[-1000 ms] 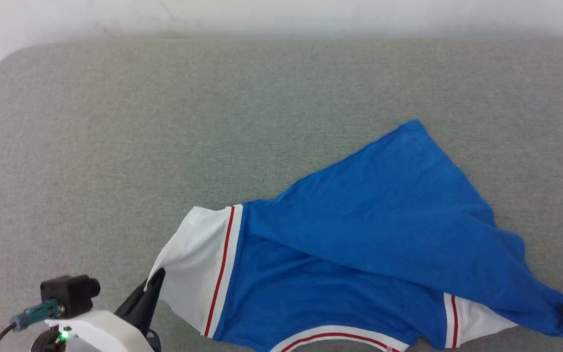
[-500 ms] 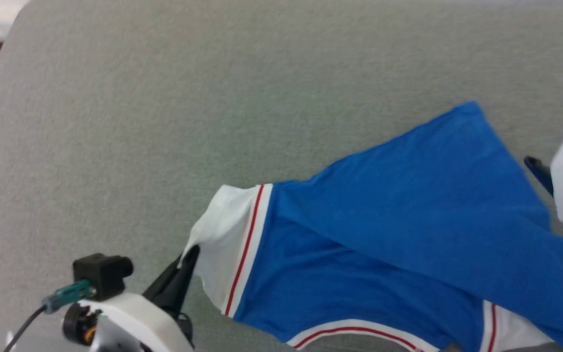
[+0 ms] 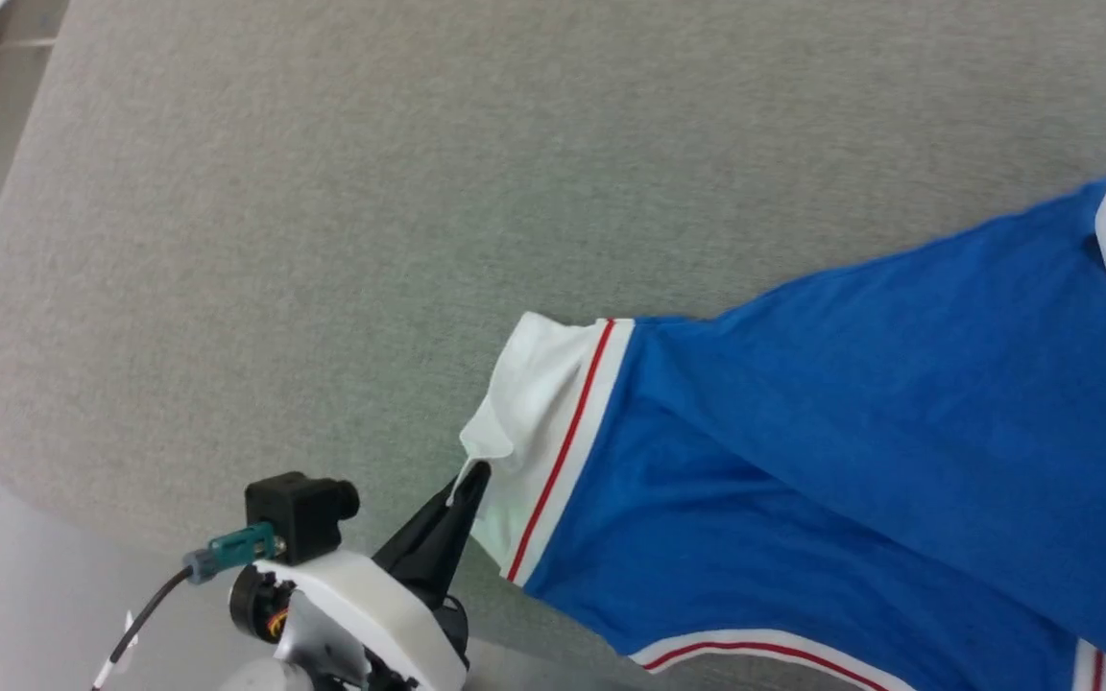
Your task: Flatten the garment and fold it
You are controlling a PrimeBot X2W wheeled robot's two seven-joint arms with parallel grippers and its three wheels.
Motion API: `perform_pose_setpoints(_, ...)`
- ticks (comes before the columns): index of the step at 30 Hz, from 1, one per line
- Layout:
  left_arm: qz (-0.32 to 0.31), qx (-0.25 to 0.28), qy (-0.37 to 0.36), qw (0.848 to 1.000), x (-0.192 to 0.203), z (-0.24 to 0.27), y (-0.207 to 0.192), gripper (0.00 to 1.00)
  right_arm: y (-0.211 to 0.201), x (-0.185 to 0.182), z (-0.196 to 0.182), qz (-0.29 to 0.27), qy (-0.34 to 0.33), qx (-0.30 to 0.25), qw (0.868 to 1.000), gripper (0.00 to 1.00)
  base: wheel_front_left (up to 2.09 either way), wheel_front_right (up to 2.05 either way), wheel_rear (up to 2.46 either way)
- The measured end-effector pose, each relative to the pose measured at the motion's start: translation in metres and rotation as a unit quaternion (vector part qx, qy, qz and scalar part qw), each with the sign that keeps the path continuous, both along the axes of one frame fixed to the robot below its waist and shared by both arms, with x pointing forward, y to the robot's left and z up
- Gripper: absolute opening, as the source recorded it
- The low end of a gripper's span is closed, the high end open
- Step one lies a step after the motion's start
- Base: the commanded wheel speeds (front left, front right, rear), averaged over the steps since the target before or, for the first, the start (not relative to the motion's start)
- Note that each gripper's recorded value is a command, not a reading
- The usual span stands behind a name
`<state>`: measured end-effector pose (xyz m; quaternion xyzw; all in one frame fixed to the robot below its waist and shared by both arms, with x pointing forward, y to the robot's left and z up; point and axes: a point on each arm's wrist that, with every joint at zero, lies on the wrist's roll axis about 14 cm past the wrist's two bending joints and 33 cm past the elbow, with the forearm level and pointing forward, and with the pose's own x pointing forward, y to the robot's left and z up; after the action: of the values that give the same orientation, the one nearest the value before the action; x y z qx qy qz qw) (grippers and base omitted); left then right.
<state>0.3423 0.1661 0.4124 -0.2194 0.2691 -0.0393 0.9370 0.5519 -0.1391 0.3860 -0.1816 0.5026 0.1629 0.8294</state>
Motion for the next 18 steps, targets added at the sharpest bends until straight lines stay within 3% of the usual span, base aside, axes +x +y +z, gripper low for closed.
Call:
perform_pose_setpoints(5,0.014,0.004,0.017,1.000,-0.005,-0.012,0.007,0.00,0.007,0.008,-0.021,0.019,0.019,-0.013,1.000,1.00,0.00,0.00,0.00)
perform_pose_setpoints(6,0.018,0.007,0.022,1.000,-0.007,-0.014,0.010,0.00,0.009,0.008,-0.024,0.024,0.023,-0.015,0.999,0.45,0.00,0.00,0.00)
perform_pose_setpoints(7,0.021,0.009,0.024,0.999,-0.008,-0.016,0.013,0.00,0.010,0.008,-0.026,0.029,0.025,-0.016,0.999,0.00,0.00,0.00,0.00)
perform_pose_setpoints(12,0.027,0.015,0.016,0.999,-0.005,-0.013,0.018,0.00,0.019,0.009,-0.028,0.040,0.023,0.002,0.999,0.00,0.00,0.00,0.00)
perform_pose_setpoints(18,0.021,0.025,-0.014,0.999,0.000,0.001,0.024,0.00,0.018,0.012,-0.008,0.031,-0.028,0.040,0.998,0.00,0.00,0.00,0.00)
